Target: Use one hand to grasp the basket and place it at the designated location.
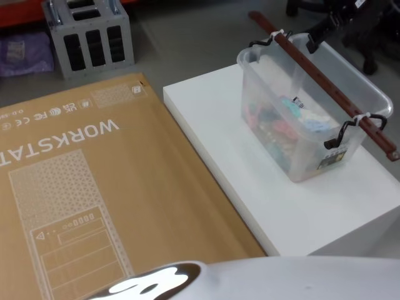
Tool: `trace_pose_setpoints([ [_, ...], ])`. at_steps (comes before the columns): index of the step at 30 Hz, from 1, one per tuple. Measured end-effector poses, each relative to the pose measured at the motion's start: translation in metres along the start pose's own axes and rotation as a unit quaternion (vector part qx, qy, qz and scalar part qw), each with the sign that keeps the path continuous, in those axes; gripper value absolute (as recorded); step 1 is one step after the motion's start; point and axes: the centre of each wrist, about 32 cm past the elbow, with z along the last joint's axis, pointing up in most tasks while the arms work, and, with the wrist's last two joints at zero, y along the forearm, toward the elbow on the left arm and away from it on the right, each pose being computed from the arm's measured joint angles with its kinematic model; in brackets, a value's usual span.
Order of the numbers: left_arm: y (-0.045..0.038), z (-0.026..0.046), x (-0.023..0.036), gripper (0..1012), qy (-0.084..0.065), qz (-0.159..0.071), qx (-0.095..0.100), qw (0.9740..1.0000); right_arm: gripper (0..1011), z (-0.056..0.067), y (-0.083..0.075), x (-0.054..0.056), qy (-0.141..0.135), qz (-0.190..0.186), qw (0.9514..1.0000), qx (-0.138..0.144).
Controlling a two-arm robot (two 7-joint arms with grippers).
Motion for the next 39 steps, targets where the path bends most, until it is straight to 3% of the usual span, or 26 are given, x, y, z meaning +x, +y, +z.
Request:
trace_pose_setpoints([
  [9, 0.0000, -0.0001, 0.0000, 0, 0.000, 0.000, 0.000, 1.0000, 1000, -0.001, 0.007, 0.005, -0.009, 0.008, 0.9999, 0.003],
  [21, 0.0000, 0.0000, 0.0000, 0, 0.000, 0.000, 0.000, 1.0000, 1000, 0.004, 0.031, 0.014, -0.032, 0.051, 0.9982, 0.011],
  [39, 0.0000, 0.0000, 0.0000, 0, 0.000, 0.000, 0.000, 1.0000, 1000, -0.001, 0.064, 0.017, -0.013, 0.097, 0.9952, 0.001],
])
